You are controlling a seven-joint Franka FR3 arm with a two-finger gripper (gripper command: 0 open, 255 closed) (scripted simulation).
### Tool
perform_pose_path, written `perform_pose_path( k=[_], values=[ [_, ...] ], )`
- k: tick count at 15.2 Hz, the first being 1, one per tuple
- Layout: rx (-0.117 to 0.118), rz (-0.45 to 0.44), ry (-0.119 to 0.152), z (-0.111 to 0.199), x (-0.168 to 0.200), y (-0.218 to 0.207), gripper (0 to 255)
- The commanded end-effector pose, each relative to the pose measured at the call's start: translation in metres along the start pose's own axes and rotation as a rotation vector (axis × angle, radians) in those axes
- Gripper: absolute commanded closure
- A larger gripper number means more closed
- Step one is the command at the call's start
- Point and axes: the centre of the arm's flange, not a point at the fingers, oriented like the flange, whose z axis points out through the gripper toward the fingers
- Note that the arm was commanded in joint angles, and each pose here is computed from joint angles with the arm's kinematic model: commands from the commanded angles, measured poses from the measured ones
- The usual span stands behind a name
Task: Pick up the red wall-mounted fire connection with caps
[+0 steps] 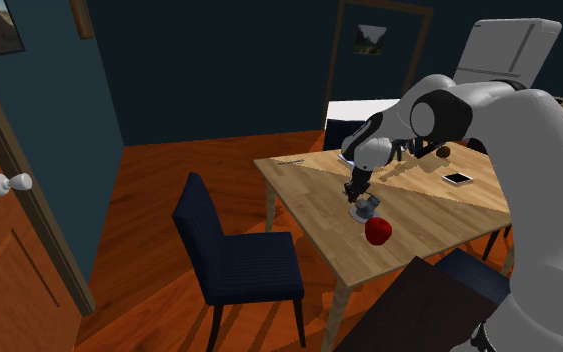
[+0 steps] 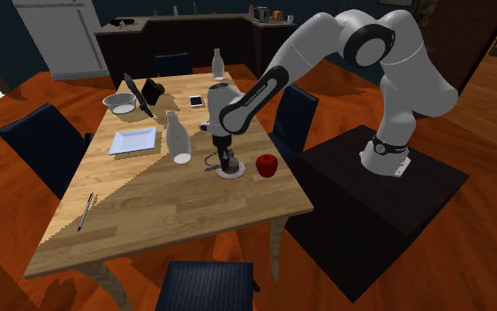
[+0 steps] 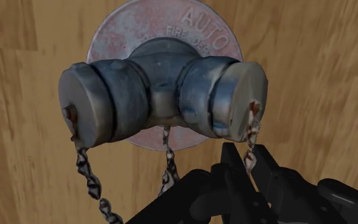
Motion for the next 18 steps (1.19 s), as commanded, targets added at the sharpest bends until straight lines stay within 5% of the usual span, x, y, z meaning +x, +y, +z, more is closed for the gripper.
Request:
perform_pose_path(
  k=[1,6,18],
  values=[
    [0.000,0.000,0.000,0.000,0.000,0.000,255],
    [0.000,0.000,0.000,0.001,0.000,0.000,255],
    [0.000,0.000,0.000,-0.062,0.002,-0.006,255]
  ],
)
